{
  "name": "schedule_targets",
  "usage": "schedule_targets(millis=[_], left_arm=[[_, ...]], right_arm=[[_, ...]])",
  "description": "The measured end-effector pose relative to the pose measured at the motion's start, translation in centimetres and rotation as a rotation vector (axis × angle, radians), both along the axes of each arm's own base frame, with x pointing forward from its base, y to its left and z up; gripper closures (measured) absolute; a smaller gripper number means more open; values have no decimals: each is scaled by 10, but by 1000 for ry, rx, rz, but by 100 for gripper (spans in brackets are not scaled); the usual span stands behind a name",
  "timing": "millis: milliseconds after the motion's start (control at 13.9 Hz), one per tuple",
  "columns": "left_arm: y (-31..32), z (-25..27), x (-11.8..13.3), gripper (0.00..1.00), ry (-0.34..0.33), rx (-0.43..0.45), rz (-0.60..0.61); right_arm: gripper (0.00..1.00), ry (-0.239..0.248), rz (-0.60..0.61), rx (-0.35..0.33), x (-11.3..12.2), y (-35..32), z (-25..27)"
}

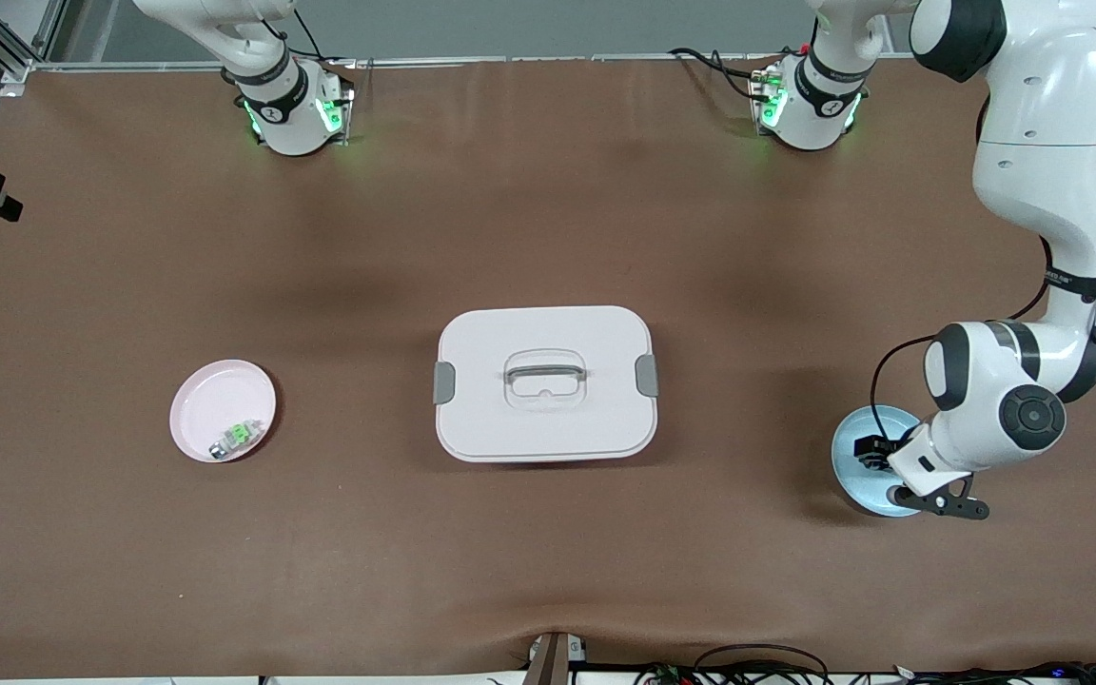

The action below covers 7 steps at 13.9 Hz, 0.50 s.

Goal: Transfer orange switch to right arm and place
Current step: 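Lower the left gripper and close it on the orange switch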

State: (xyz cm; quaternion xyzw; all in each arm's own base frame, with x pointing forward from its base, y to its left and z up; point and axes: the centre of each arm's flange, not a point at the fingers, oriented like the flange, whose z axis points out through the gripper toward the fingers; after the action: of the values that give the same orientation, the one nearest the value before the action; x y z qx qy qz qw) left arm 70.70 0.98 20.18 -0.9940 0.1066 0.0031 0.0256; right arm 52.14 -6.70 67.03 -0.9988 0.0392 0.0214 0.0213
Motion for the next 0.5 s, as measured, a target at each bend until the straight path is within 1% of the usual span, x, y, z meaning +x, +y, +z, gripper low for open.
schedule_targets(millis=[504], left_arm=[[8, -5, -4, 0, 12, 0, 9]], right_arm=[[0, -9, 0, 10, 0, 1, 2]])
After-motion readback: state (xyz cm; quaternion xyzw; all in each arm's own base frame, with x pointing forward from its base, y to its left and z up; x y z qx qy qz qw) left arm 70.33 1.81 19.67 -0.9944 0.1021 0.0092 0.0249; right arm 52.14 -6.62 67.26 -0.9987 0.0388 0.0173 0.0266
